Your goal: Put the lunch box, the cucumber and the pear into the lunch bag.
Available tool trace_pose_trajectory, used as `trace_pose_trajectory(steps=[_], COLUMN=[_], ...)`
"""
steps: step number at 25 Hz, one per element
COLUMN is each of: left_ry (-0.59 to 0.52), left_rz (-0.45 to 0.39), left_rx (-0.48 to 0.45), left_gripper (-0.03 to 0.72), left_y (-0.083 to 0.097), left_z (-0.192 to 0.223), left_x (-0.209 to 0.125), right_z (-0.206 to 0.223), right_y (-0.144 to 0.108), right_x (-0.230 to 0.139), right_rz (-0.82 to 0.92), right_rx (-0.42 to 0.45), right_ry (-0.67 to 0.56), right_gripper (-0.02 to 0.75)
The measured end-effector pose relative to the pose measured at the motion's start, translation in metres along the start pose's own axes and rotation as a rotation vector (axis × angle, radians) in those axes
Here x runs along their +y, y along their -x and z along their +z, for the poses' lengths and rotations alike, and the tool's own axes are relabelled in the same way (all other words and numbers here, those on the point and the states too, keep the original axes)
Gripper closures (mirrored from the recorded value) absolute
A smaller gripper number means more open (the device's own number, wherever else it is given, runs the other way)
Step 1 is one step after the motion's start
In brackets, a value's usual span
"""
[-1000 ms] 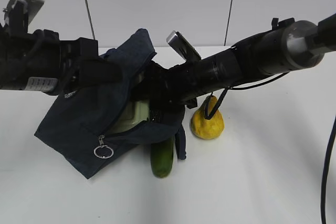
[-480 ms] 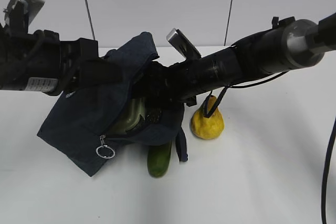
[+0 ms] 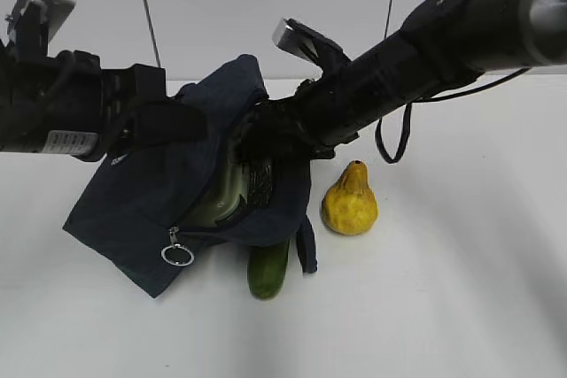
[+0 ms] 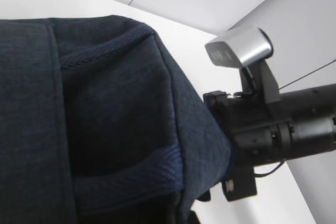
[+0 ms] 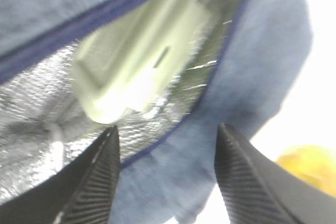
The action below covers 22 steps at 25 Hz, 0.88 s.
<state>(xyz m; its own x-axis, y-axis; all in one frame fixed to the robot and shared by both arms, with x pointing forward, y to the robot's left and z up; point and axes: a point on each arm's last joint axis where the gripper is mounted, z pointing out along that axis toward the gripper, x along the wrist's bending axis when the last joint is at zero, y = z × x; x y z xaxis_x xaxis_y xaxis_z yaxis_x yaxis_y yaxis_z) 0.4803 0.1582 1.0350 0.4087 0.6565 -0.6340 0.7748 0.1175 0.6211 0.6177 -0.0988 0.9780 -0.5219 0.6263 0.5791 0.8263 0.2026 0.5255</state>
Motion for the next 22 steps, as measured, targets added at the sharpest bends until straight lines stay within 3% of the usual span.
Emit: trace_pose_trajectory(steps=[7, 14, 22], left_ry=[-0.001, -0.001, -0.001], left_rz=[0.001, 0.001, 0.001], left_rx=[0.000, 0.000, -0.001], left_gripper=[0.687, 0.687, 0.687], left_y=[0.000, 0.000, 0.000], left_z=[0.000, 0.000, 0.000], left_x=[0.000, 0.000, 0.000], right_z=[-0.027, -0.054, -0.068], right_y=[-0.004, -0.014, -0.005], right_x=[-0.001, 0.004, -0.002], right_rz=[-0.127, -0.211, -0.232], right_rx=[-0.191, -0.312, -0.477], right_ry=[-0.094, -0.101, -0.201], right_gripper=[0.291, 0.288, 0.179])
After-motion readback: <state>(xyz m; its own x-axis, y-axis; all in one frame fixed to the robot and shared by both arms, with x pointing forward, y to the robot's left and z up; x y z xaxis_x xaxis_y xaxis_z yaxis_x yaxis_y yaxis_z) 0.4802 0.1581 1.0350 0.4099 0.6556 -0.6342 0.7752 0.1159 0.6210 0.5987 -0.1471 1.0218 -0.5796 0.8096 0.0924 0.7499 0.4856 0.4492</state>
